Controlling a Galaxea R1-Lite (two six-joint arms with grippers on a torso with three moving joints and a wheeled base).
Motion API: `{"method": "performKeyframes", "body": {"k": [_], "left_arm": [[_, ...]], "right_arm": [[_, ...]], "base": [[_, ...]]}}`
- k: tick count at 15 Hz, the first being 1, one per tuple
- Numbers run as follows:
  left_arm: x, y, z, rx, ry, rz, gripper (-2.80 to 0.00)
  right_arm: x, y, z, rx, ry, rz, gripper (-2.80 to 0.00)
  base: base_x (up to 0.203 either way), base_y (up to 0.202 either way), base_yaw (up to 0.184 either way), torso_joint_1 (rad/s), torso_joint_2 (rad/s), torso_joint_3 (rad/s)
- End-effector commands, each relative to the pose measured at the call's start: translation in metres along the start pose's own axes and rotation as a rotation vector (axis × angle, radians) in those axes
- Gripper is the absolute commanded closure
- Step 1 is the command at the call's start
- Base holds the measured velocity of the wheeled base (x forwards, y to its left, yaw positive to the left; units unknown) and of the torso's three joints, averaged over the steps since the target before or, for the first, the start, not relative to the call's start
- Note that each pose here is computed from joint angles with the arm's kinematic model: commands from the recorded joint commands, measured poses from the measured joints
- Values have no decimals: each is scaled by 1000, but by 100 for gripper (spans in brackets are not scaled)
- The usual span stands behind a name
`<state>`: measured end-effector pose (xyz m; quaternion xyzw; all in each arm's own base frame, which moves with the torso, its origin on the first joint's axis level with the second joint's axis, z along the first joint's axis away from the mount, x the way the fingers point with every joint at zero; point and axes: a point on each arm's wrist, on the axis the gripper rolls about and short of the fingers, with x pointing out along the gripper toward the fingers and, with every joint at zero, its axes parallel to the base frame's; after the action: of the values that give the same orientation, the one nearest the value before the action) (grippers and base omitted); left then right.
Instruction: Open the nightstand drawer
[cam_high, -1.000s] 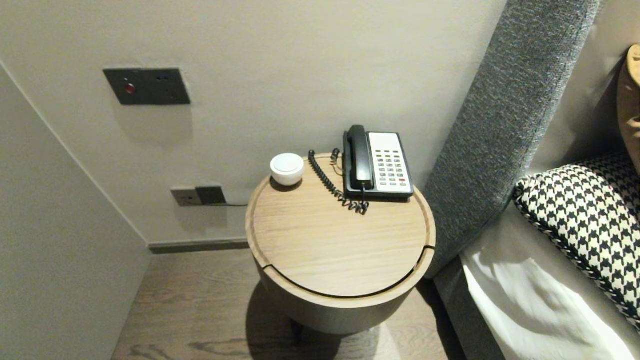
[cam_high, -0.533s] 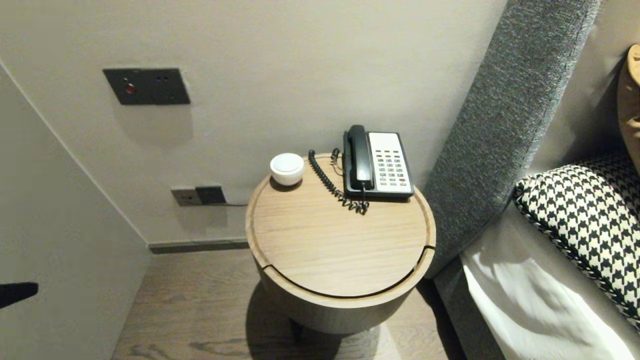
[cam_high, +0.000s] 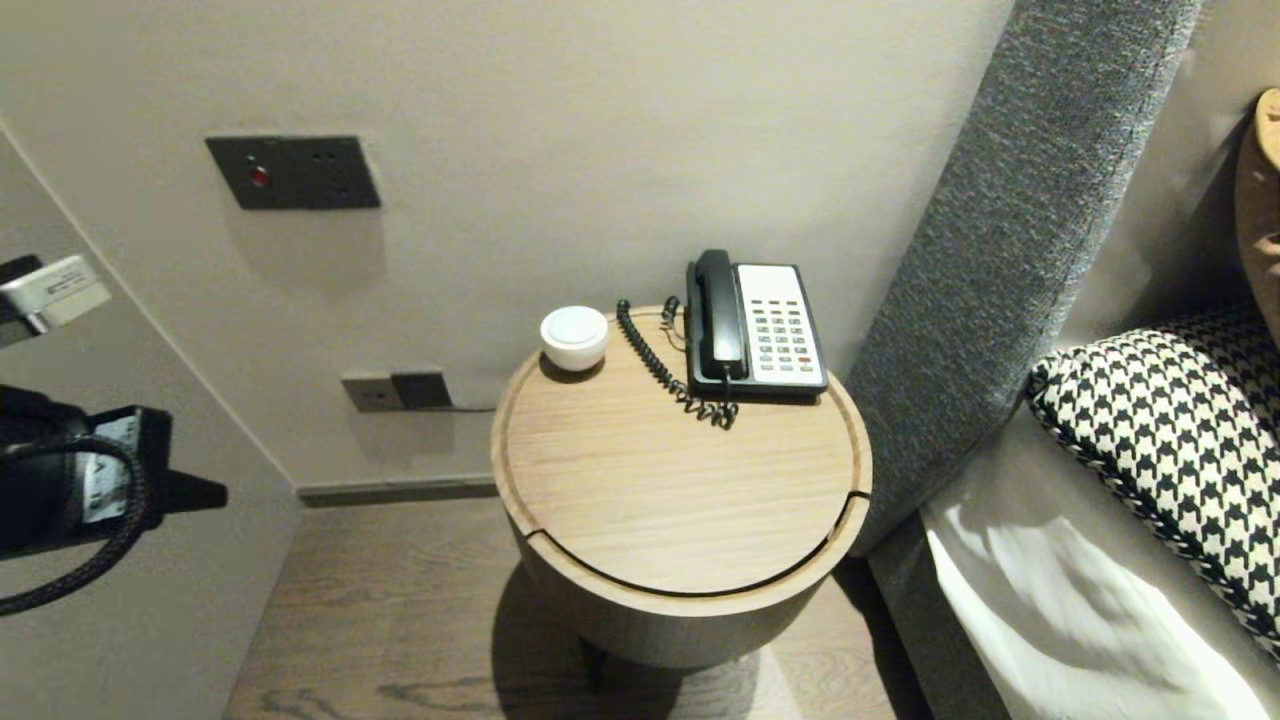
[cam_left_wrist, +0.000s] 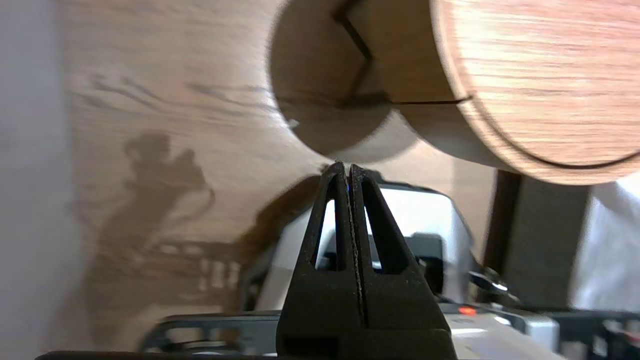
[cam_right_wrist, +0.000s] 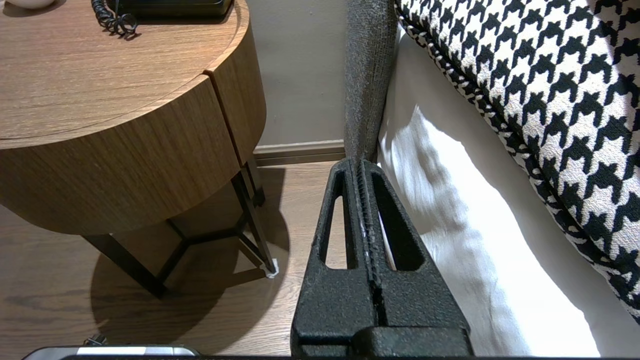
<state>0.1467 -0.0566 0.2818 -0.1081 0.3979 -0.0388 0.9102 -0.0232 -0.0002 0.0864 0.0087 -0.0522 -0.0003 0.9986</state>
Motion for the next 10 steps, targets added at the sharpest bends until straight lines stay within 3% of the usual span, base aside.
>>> {"method": "performKeyframes", "body": {"k": [1,10], "left_arm": [[35,-28,13,28,96,-7,0],[94,-117,11,57,226,-69,0]], "right_arm": [[2,0,-11,0,40,-1,0],[2,0,-11,0,40,-1,0]], "base": [[0,0,0,0,0,0],[0,0,0,0,0,0]]}}
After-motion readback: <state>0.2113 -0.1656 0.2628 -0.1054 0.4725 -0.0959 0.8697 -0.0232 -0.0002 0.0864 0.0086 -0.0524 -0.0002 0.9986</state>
